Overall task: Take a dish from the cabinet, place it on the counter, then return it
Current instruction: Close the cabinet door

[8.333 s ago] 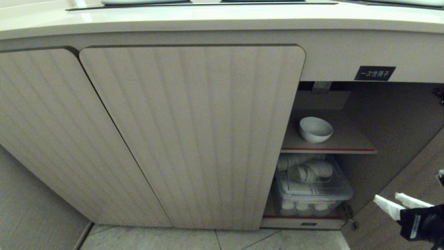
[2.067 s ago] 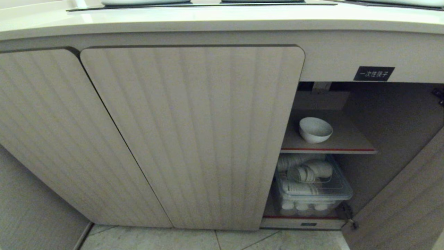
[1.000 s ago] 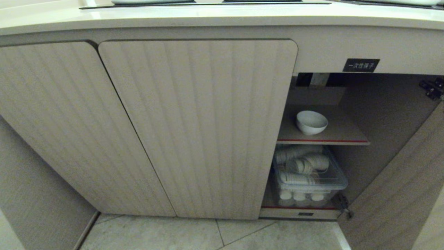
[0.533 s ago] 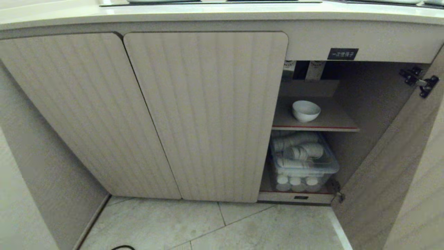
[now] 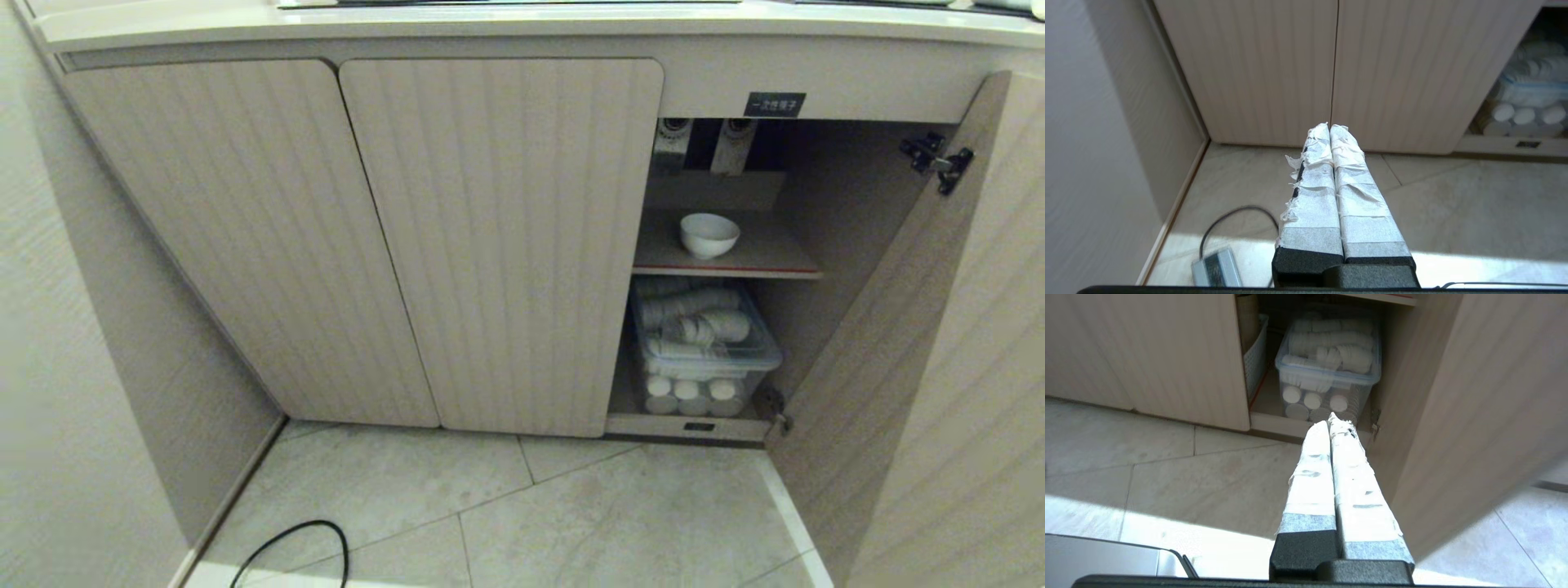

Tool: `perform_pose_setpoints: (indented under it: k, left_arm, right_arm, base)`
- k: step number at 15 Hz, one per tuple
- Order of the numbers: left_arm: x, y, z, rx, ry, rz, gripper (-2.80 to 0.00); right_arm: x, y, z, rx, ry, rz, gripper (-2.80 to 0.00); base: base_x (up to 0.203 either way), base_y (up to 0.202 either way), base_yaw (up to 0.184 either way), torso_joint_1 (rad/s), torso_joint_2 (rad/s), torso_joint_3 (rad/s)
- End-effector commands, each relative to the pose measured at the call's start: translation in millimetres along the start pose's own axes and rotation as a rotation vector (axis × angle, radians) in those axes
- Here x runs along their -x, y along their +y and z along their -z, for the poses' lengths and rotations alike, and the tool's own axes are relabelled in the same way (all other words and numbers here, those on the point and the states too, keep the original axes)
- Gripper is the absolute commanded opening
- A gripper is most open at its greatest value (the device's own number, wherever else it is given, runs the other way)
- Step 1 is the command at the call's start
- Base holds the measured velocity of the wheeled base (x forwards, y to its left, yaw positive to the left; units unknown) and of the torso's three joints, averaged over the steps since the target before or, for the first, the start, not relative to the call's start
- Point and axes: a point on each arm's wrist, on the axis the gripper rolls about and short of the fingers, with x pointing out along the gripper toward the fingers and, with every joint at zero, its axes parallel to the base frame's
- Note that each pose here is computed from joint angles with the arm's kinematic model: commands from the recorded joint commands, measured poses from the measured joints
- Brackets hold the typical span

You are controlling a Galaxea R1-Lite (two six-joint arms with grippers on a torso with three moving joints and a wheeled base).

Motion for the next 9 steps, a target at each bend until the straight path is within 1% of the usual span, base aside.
perform_pose_setpoints:
  k: [1, 3, 4, 9]
  left_arm:
    - [0.1, 0.0, -0.3, 0.001, -0.001, 0.0, -2.8]
    - [0.1, 0.0, -0.3, 0.001, -0.001, 0.0, -2.8]
    - [0.0, 0.0, -0.1, 0.001, -0.001, 0.0, -2.8]
    - [0.0, 0.0, 0.0, 0.0, 0.0, 0.0, -2.8]
  right_arm:
    - [-0.1, 0.0, -0.1, 0.001, 0.001, 0.0, -2.8]
    - [-0.1, 0.0, -0.1, 0.001, 0.001, -0.001, -2.8]
    - [0.0, 0.0, -0.5, 0.001, 0.0, 0.0, -2.8]
    - [-0.1, 0.0, -0.1, 0.001, 0.001, -0.001, -2.8]
  base:
    - [-0.183, 0.0, 0.006, 0.002, 0.0, 0.002]
    - [-0.179, 0.0, 0.004, 0.002, 0.0, 0.002]
    - [-0.109, 0.0, 0.006, 0.003, 0.0, 0.002]
    - [0.0, 0.0, 0.0, 0.0, 0.0, 0.0]
